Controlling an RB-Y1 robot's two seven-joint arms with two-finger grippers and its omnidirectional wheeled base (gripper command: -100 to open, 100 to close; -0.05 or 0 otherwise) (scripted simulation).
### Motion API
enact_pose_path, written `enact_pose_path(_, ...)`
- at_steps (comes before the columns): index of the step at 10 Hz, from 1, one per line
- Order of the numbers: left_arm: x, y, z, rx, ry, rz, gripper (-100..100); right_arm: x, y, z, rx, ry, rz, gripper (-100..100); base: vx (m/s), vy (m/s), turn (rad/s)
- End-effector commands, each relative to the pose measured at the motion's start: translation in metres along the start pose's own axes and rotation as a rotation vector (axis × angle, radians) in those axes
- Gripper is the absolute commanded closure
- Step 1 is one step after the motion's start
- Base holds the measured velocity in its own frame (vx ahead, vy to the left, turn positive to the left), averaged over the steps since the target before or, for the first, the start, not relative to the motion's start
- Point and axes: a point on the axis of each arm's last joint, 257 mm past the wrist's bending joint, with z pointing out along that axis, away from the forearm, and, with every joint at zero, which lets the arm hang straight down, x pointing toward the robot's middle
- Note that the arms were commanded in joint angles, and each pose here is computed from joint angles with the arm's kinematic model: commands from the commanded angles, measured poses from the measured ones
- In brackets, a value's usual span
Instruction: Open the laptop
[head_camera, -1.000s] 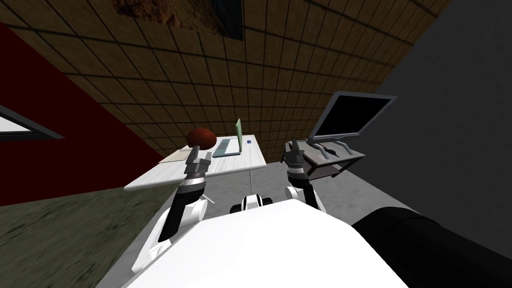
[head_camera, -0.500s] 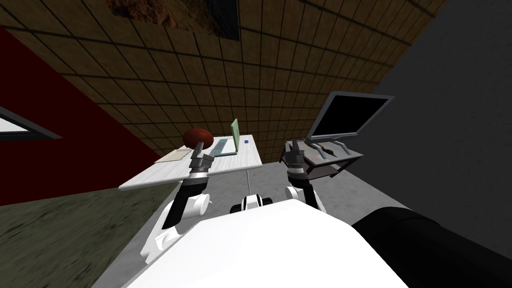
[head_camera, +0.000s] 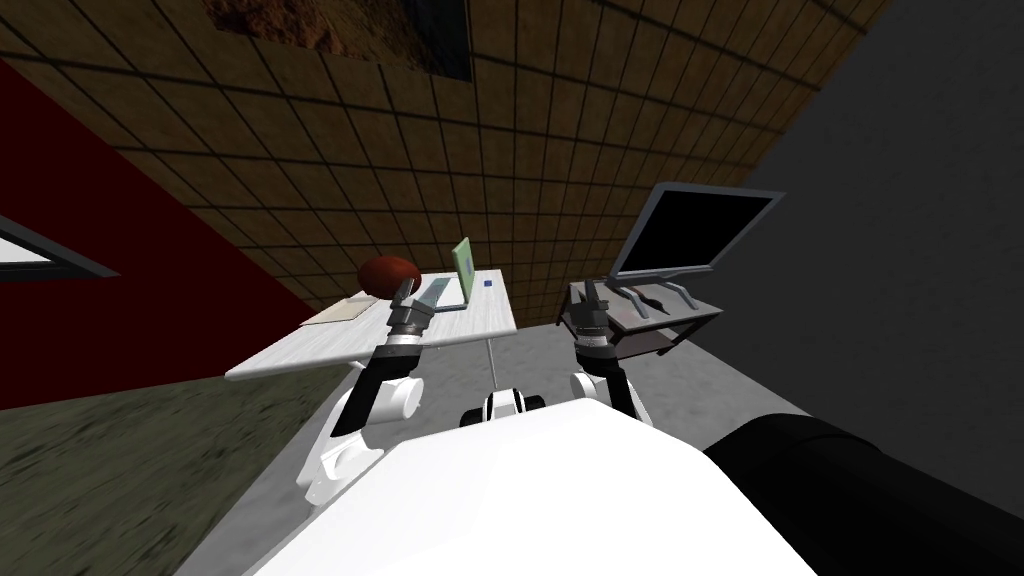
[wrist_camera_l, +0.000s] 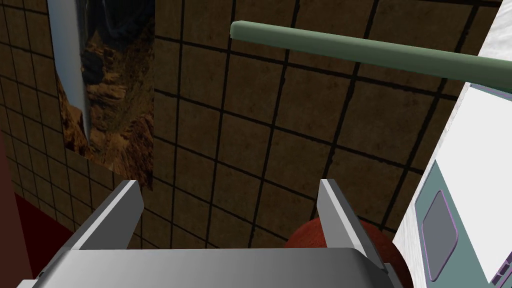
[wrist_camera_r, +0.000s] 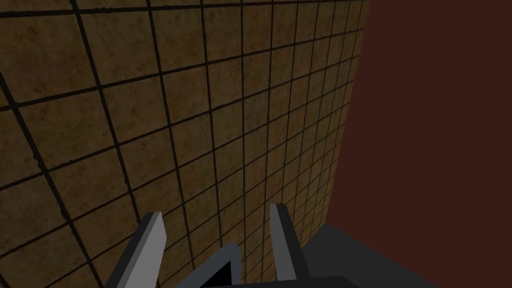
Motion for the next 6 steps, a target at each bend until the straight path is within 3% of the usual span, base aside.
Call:
enact_pose_path(1,0.005,0.004,0.008,-0.029,0.005,-0.043,-100,0.0,0.0,0.0,0.0,0.0,0.0,0,-0.01,-0.056,0.006)
enact_pose_path(2,0.011,0.003,0.015,-0.036,0.015,-0.078,-100,0.0,0.0,0.0,0.0,0.0,0.0,0,-0.012,-0.066,0.012)
enact_pose_path(3,0.011,0.006,0.015,-0.047,0.012,-0.078,-100,0.0,0.0,0.0,0.0,0.0,0.0,0,-0.004,-0.059,0.007)
enact_pose_path(6,0.022,0.007,0.028,-0.076,0.029,-0.146,-100,0.0,0.0,0.0,0.0,0.0,0.0,0,-0.003,-0.049,0.019)
